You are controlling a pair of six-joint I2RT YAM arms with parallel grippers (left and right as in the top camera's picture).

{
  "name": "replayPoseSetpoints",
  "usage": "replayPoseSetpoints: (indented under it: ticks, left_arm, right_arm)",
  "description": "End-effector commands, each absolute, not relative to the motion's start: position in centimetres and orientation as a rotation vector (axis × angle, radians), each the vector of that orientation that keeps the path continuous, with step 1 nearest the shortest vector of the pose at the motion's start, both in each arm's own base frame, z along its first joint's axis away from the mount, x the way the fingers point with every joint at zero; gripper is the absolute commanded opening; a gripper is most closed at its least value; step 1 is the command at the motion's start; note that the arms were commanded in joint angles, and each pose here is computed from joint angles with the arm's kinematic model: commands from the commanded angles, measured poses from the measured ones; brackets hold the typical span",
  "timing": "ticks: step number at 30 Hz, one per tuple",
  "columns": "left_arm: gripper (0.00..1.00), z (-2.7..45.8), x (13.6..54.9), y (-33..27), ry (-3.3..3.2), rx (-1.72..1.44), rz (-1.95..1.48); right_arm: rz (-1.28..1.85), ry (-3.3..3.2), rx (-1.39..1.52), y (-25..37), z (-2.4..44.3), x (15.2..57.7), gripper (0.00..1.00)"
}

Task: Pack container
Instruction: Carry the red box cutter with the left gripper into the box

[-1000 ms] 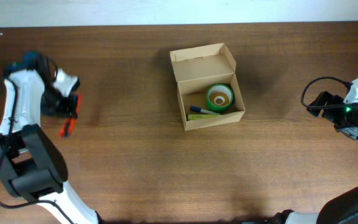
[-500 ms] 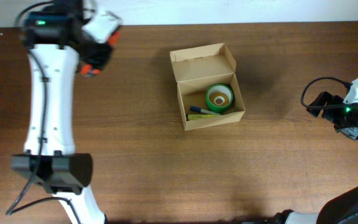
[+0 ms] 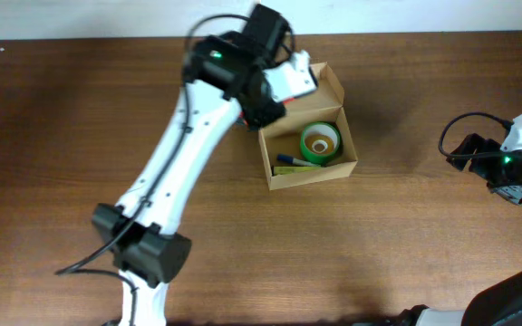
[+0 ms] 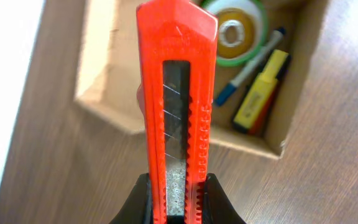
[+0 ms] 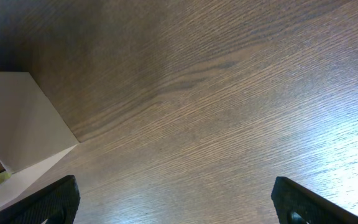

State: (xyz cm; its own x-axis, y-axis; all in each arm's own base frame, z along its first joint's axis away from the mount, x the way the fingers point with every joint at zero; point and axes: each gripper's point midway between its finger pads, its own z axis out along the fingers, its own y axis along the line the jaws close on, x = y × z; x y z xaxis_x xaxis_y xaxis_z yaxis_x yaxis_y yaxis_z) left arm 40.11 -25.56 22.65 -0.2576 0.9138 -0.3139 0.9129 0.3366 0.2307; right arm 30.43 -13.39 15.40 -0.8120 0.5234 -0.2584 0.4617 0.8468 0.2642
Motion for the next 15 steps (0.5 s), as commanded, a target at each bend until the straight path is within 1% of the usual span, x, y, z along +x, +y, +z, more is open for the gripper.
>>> replayPoseSetpoints:
  ticks: [1,10,15]
  left_arm:
    - [0.01,21.5,39.7,-27.2,2.136,1.753,0.024]
    - [0.01,17.3,37.4,-31.7,2.057,1.952,-0.168]
    - [0.01,15.5,36.7,-33.5,2.027,2.013,-0.176]
  right_arm:
    - [0.284,2.702,0.740,-13.3,15.4,30.5,1.00]
    - [0.284,2.702,0.740,-13.3,15.4,30.5,1.00]
    - [0.286,2.702,0.739,-13.3,15.4,30.5,1.00]
